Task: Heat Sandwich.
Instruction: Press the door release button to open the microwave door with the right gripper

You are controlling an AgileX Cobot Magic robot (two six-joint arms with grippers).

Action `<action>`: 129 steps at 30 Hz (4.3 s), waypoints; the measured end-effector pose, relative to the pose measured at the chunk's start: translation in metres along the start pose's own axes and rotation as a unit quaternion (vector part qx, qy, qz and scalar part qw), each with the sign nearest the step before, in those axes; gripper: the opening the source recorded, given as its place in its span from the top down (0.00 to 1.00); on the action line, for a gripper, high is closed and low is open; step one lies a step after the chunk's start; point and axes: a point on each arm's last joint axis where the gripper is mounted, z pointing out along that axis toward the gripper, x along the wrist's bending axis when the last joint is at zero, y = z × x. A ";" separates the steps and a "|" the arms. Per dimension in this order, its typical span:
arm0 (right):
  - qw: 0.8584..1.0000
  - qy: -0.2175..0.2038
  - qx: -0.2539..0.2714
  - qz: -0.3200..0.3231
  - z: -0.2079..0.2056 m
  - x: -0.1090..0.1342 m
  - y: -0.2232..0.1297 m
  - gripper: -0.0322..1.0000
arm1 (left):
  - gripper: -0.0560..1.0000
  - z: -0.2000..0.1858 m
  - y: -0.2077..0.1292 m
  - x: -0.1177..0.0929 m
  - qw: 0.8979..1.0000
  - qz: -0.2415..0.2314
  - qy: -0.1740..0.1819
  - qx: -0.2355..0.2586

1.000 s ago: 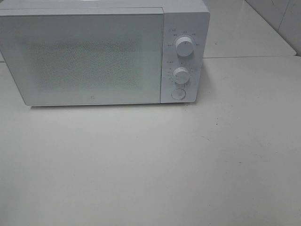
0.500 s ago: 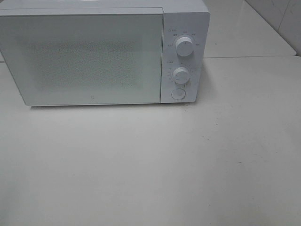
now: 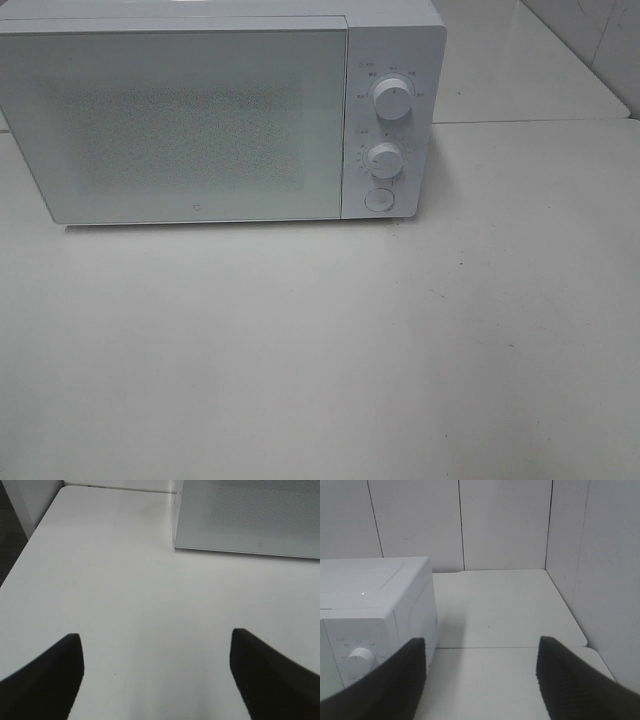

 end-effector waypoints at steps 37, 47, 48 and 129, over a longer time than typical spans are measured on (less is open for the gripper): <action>0.995 0.026 0.047 0.079 0.126 0.001 -0.088 0.35 | 0.23 0.000 0.000 0.000 1.000 0.000 0.000 0.000; 0.988 0.049 0.106 0.100 0.139 0.010 -0.121 0.41 | 0.23 0.000 0.000 0.000 1.000 0.000 0.000 0.000; 0.986 0.063 0.116 0.099 0.141 0.016 -0.127 0.44 | 0.23 0.000 0.000 0.000 1.000 0.000 0.000 0.000; 0.929 0.097 0.221 0.280 0.256 0.125 -0.243 0.96 | 0.23 0.000 0.000 0.000 1.000 0.000 0.000 0.000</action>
